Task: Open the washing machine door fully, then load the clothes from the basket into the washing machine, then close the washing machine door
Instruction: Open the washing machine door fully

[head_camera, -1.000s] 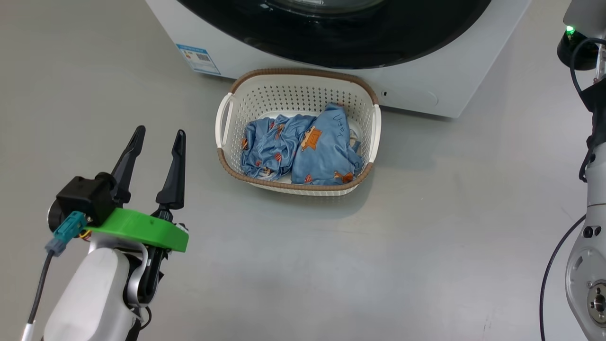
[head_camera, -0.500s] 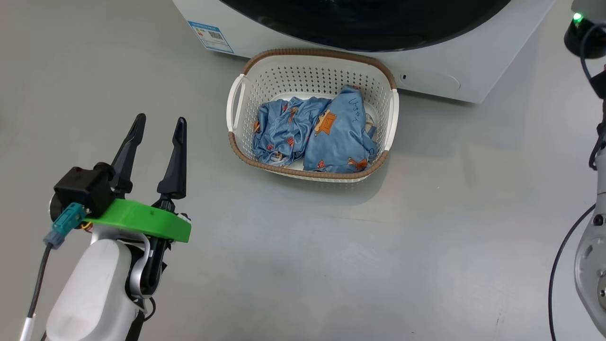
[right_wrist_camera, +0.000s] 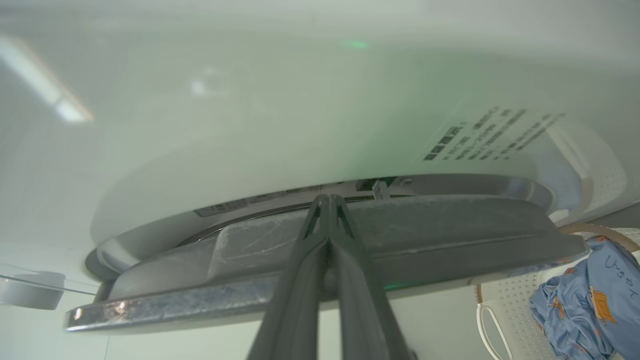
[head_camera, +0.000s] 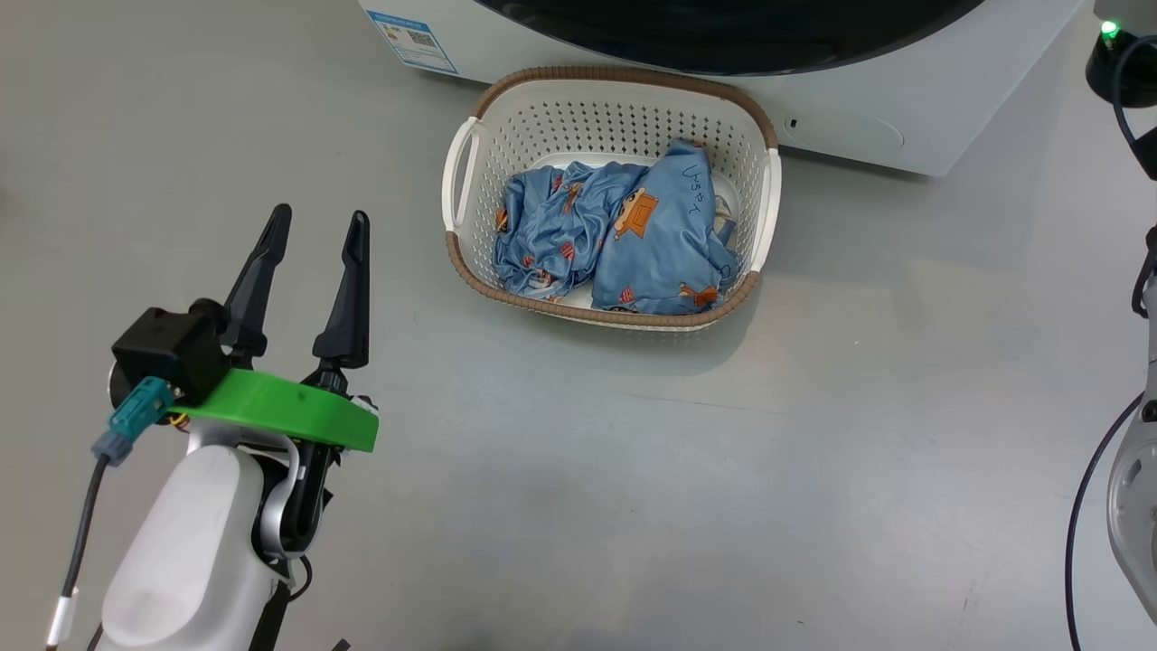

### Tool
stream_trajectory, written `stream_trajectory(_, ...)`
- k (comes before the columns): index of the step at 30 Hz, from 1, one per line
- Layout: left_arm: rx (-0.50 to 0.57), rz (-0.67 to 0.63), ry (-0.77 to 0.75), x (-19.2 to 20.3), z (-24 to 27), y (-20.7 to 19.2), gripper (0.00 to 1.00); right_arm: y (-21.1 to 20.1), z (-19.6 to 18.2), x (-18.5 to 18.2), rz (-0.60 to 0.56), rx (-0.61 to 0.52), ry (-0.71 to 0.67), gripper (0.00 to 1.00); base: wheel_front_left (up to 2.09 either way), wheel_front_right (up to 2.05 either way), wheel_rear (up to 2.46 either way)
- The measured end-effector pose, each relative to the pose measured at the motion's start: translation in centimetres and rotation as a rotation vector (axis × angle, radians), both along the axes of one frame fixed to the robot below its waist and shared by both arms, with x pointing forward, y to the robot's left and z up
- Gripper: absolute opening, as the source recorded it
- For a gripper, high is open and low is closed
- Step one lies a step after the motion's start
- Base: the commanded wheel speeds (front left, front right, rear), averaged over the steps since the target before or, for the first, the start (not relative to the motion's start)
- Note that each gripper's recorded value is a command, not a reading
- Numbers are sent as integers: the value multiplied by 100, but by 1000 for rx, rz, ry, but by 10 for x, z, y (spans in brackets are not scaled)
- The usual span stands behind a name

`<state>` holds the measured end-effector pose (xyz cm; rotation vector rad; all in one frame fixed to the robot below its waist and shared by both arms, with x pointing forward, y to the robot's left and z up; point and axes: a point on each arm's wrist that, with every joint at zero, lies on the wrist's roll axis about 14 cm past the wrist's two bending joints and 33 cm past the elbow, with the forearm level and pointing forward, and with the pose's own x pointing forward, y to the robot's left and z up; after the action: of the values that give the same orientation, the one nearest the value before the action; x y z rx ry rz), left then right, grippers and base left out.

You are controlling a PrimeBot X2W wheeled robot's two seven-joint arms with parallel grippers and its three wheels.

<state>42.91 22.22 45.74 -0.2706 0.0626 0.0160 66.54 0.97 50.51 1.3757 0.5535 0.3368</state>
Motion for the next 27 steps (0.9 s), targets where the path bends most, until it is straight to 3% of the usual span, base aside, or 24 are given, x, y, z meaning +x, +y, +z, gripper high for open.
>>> stream_trajectory(20, 11, 29, 6, -1, -1, 9, 100, 13, -4, 12, 19, -19, 13, 0, 0, 0, 0)
stream_trajectory(27, 14, 39, -1, -1, 2, 13, 100, 21, -5, 7, 101, -34, 21, 0, 0, 0, 0)
